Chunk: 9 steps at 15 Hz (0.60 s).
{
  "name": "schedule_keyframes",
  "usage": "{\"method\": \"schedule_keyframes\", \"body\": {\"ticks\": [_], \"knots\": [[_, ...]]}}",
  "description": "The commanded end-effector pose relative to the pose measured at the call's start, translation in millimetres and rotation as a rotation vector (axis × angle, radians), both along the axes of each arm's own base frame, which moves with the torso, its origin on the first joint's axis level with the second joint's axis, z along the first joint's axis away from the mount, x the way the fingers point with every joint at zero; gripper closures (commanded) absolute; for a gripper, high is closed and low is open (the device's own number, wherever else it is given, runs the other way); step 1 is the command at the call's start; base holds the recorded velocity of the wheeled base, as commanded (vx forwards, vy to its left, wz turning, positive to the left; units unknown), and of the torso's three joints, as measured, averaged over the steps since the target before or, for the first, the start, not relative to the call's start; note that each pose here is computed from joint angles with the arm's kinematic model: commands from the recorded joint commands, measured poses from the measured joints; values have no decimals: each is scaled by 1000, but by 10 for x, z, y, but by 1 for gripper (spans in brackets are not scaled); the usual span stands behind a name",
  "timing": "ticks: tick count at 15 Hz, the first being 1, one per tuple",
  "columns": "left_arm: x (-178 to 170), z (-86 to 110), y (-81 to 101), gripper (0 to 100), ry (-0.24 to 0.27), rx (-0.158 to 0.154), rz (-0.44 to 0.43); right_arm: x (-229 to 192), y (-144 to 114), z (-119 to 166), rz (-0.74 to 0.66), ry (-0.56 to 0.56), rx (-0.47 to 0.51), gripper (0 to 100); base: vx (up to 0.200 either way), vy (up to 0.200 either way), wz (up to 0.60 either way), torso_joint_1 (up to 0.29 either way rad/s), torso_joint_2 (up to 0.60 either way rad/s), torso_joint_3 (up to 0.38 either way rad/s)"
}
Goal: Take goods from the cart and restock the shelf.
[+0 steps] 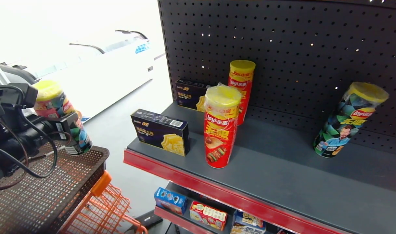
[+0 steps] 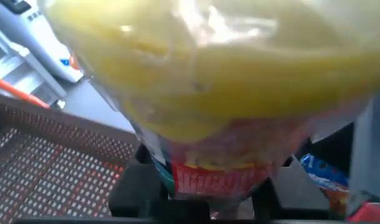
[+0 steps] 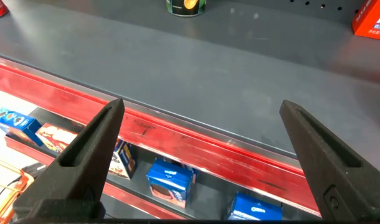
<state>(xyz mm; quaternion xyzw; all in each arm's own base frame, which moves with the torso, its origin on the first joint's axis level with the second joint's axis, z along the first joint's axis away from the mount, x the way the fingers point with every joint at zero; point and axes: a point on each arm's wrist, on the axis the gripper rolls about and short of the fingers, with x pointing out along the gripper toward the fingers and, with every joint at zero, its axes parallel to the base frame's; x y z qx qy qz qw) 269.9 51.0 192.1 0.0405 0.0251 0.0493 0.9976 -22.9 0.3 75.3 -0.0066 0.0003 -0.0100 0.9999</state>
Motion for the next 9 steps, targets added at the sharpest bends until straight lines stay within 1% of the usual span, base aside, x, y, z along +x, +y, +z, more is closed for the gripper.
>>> {"method": "schedule_keyframes", "body": {"ticks": [1, 2, 4, 5, 6, 9], "knots": [[-338, 522, -240, 100, -67, 10, -75, 1, 0, 0, 0, 1, -1, 0, 0, 0, 0, 0, 0, 0], [-423, 571, -297, 100, -52, 7, -112, 1, 0, 0, 0, 1, -1, 0, 0, 0, 0, 0, 0, 0], [-489, 549, -460, 100, -54, 8, -204, 1, 0, 0, 0, 1, -1, 0, 0, 0, 0, 0, 0, 0], [-549, 583, -582, 100, -69, 5, -265, 1, 0, 0, 2, 1, -1, 0, 0, 0, 0, 0, 0, 0], [-576, 587, -624, 100, -72, 5, -285, 1, 0, 0, 0, 1, -1, 0, 0, 0, 0, 0, 0, 0], [-666, 550, -791, 100, -67, 1, -397, 1, 0, 0, 0, 1, -1, 0, 0, 0, 0, 0, 0, 0]]}}
